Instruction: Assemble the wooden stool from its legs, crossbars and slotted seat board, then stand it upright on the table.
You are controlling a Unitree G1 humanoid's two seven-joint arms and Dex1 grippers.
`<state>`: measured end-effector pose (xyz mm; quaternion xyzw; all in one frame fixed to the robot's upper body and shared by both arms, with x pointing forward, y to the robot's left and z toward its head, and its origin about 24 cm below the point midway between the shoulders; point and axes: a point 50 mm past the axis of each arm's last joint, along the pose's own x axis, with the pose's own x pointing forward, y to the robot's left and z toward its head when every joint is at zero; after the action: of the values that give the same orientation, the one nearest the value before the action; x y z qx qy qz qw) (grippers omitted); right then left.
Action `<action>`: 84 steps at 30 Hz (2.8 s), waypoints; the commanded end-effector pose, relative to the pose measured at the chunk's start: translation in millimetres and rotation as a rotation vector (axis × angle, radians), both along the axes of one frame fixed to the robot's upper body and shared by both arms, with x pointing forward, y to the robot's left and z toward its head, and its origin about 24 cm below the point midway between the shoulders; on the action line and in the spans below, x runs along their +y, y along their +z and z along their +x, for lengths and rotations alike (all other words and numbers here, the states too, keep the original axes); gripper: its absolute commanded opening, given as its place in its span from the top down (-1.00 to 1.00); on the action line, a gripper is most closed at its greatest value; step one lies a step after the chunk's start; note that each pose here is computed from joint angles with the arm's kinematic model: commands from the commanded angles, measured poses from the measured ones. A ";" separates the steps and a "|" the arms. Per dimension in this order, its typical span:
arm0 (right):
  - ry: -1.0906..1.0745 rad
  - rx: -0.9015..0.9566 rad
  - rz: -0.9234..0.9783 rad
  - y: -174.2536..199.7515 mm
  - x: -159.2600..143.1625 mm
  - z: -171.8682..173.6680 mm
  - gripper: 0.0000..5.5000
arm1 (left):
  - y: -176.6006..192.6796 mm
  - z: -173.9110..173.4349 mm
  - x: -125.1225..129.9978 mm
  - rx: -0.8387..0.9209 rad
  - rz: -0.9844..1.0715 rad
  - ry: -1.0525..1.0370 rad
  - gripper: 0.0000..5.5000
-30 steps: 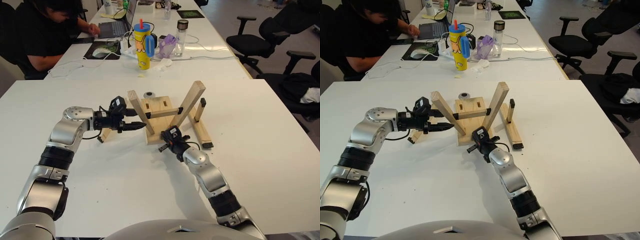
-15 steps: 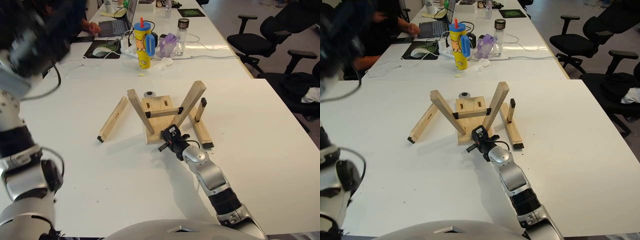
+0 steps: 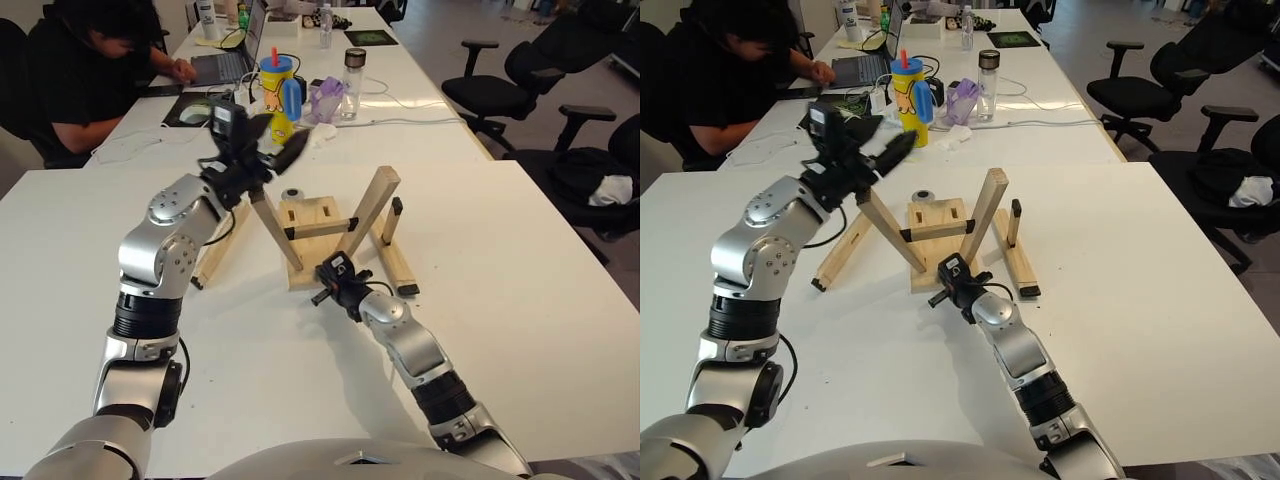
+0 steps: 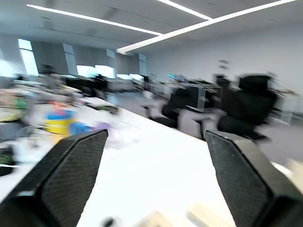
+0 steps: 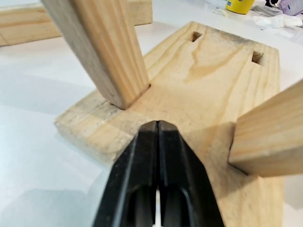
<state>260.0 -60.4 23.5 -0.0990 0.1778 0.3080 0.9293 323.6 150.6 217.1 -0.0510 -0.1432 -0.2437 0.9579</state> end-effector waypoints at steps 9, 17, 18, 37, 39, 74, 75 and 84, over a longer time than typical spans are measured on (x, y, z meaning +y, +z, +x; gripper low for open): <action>0.085 0.078 0.064 -21.1 26.0 -9.0 1.00 | -88.3 -74.0 40.6 0.258 0.107 0.438 0.08; 0.012 0.010 0.094 -5.7 26.7 7.5 1.00 | -109.4 -83.0 14.8 0.375 0.098 0.329 0.52; -0.003 -0.002 0.109 -0.7 21.9 7.3 1.00 | -106.1 -82.1 11.3 0.358 0.101 0.319 0.57; -0.437 -0.510 0.324 118.5 -103.8 -2.8 1.00 | -76.0 -81.2 20.2 0.172 0.061 0.570 0.99; -0.442 -0.546 0.340 127.8 -98.2 4.2 1.00 | -72.3 -79.9 19.4 0.147 0.063 0.574 0.99; 0.197 -0.405 0.324 98.5 -22.1 48.3 1.00 | -132.2 -114.4 63.1 0.776 0.923 -0.727 0.99; 0.229 -0.404 0.328 98.4 -19.5 47.0 1.00 | -134.8 -113.4 60.8 0.772 0.929 -0.720 0.99; 0.562 -0.250 0.384 87.9 32.1 6.4 1.00 | -155.7 -90.5 54.1 0.705 1.040 -0.533 0.99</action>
<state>272.6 -42.3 109.6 -0.0062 -0.0325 0.5463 0.8369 232.2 200.6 66.5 0.3000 0.3175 -0.4949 0.7511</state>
